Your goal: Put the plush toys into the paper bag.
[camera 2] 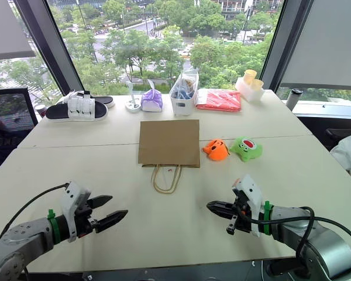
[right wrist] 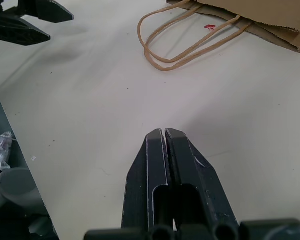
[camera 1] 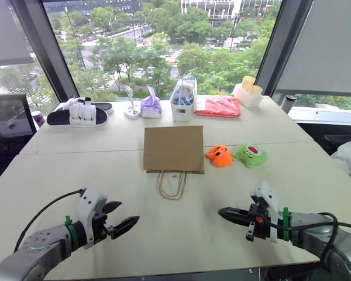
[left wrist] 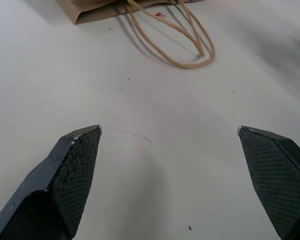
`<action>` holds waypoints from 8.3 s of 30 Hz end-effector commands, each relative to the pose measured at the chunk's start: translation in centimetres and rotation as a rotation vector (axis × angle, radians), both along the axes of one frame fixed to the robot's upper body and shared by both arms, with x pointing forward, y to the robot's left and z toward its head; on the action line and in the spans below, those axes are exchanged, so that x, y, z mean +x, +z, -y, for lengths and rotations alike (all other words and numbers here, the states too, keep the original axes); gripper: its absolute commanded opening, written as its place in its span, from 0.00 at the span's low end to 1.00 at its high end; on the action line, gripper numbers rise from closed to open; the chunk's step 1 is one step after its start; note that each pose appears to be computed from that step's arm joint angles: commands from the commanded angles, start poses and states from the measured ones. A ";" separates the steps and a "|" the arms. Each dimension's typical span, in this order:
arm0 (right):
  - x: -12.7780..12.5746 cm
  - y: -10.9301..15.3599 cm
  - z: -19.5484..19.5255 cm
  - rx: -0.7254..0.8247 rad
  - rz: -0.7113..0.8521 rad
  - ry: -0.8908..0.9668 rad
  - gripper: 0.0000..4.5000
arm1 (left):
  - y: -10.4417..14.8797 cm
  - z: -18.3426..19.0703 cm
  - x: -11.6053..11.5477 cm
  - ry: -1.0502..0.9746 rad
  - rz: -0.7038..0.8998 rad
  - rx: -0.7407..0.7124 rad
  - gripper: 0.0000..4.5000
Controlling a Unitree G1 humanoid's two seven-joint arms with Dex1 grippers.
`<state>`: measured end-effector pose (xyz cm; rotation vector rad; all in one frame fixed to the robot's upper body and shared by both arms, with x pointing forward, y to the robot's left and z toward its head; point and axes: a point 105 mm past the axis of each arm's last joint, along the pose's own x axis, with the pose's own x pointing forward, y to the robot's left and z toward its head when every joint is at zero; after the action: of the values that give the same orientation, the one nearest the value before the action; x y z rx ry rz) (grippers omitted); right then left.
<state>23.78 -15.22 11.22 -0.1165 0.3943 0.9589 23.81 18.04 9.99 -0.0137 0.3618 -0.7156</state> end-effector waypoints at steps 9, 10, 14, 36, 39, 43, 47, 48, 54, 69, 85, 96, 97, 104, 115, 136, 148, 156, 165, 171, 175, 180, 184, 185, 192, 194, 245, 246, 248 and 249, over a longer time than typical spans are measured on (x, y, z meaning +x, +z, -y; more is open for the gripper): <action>0.2 0.6 -0.5 0.017 0.038 0.002 0.00 | 0.8 -0.5 0.5 0.008 0.052 0.014 1.00; 0.2 0.5 -0.5 0.018 0.037 0.001 0.00 | 0.8 -0.6 0.5 0.010 0.053 0.015 1.00; 0.2 0.4 -0.5 0.023 0.033 -0.002 0.00 | 1.1 -1.2 0.7 0.006 0.086 0.057 1.00; 1.2 0.5 -5.3 0.120 0.104 -0.008 0.00 | 3.7 6.1 13.3 -0.635 0.837 0.688 1.00; 1.3 0.6 -5.1 0.160 0.101 -0.061 0.00 | 3.2 6.9 13.9 -0.655 0.847 0.694 1.00; 1.1 0.2 -5.0 0.153 0.096 -0.081 0.00 | 2.0 8.1 13.9 -0.722 0.838 0.711 1.00; 1.2 0.2 -4.9 0.155 0.102 -0.101 0.00 | 2.2 8.5 14.1 -0.706 0.847 0.673 1.00; 1.3 0.2 -4.8 0.154 0.102 -0.105 0.00 | 2.3 8.6 14.1 -0.704 0.853 0.669 1.00; 1.4 -0.1 -4.8 0.154 0.102 -0.111 0.00 | 2.8 8.9 13.9 -0.676 0.893 0.627 1.00; 1.9 -0.4 -5.2 0.152 0.100 -0.100 0.00 | 1.8 10.7 13.5 -0.703 0.879 0.581 0.09; 5.7 2.3 -6.5 0.155 0.320 -0.184 0.00 | 12.7 10.5 14.5 -0.421 0.457 -0.050 0.00; 13.8 1.5 -10.8 0.057 0.422 -0.242 0.00 | 14.7 11.9 11.2 -0.418 0.197 -0.226 0.00; 14.2 1.3 -10.8 0.050 0.427 -0.252 0.00 | 14.7 12.0 11.0 -0.417 0.187 -0.235 0.00; 15.7 1.3 -11.7 0.067 0.438 -0.255 0.00 | 15.4 11.4 9.4 -0.400 0.079 -0.397 0.00; 13.7 -0.9 -12.3 0.040 0.390 -0.158 0.00 | 19.5 8.8 10.2 -0.251 0.056 -0.704 0.00; 6.2 7.7 -7.4 0.435 0.391 -0.101 0.00 | 16.1 8.8 9.5 -0.197 -0.027 -0.656 0.00; 16.6 6.9 2.8 0.168 0.429 -0.610 0.42 | 14.6 9.1 9.2 -0.217 -0.060 -0.613 0.00; 20.0 6.0 1.3 0.092 0.282 -0.543 0.97 | 15.0 9.6 9.2 -0.237 -0.042 -0.601 0.00; 21.6 1.6 1.9 -0.131 0.167 -0.551 0.92 | 16.0 9.2 9.6 -0.215 -0.009 -0.668 0.00; 21.9 1.4 1.4 -0.141 0.173 -0.541 0.34 | 16.4 8.9 9.6 -0.212 0.006 -0.672 0.00; 21.9 1.9 1.8 -0.138 0.202 -0.535 0.00 | 16.0 9.0 9.5 -0.215 -0.002 -0.668 0.00; 22.0 6.5 3.5 -0.052 0.357 -0.523 0.00 | 15.7 9.2 9.4 -0.231 -0.010 -0.654 0.00; 19.7 10.3 3.0 -0.089 0.494 -0.289 0.00 | 15.6 9.4 9.4 -0.245 -0.014 -0.647 0.00; 19.0 10.5 2.6 -0.090 0.500 -0.239 0.00 | 15.6 9.4 9.4 -0.247 -0.014 -0.647 0.00; 13.9 10.1 -1.1 -0.184 0.475 0.115 0.00 | 15.9 9.6 9.4 -0.266 -0.011 -0.650 0.00; 13.6 9.7 -2.0 -0.188 0.467 0.148 0.00 | 16.0 9.7 9.4 -0.271 -0.009 -0.651 0.00; 15.2 12.8 4.8 -0.015 0.531 -0.340 0.96 | 16.7 8.8 9.6 -0.232 0.009 -0.689 0.00; 16.1 11.6 6.5 -0.049 0.511 -0.454 0.96 | 16.9 8.8 9.6 -0.231 0.013 -0.695 0.00; 17.3 9.6 8.6 -0.108 0.485 -0.606 0.96 | 17.1 8.8 9.6 -0.231 0.021 -0.702 0.00; 17.8 8.5 9.5 -0.142 0.466 -0.676 0.96 | 17.2 8.8 9.6 -0.232 0.027 -0.701 0.00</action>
<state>40.65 -23.26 20.60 -0.2831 0.0426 0.3586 33.83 9.22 25.38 -0.6340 0.1439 -1.0127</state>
